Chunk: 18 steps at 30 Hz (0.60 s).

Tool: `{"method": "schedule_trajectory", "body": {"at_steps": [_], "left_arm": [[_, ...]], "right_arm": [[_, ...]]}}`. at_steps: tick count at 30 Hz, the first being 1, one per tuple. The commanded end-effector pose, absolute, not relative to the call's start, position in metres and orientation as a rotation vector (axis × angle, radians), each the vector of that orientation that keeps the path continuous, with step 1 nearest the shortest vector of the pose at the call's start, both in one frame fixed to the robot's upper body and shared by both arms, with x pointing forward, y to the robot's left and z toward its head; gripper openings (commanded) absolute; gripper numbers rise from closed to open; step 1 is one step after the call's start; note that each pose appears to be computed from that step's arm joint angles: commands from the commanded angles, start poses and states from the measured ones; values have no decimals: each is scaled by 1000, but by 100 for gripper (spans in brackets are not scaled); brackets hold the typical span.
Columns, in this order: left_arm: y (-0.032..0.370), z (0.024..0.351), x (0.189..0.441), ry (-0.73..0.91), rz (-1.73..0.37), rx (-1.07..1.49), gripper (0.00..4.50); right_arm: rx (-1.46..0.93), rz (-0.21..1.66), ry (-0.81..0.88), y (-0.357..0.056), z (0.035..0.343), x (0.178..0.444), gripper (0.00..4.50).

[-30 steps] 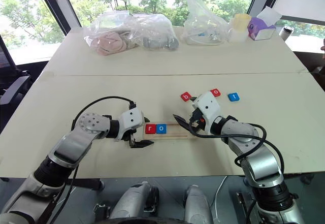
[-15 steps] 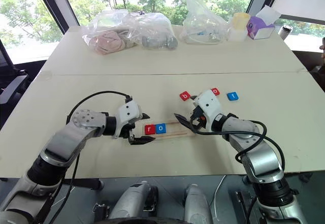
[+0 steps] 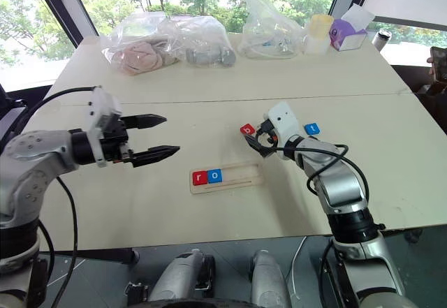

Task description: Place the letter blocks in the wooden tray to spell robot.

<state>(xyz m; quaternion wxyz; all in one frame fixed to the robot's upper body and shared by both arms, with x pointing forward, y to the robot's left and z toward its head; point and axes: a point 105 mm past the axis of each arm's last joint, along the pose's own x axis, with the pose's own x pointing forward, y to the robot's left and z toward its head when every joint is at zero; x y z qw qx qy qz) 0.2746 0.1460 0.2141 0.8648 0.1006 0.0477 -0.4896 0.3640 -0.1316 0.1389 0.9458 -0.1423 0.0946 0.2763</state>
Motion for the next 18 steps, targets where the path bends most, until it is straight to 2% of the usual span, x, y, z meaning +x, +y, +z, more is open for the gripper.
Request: {"method": "schedule_trajectory", "body": {"at_steps": [1,7,18], "left_arm": [[153,229,260,43,-1011,206,446],[150,230,253,22,-979,166,446],[152,221,250,43,-924,169,446]], "right_arm": [[-256,533,202,-122,142,378,450],[-208,495,255,-109,132,394,450],[-202,472,347,-105,108,409,450]]}}
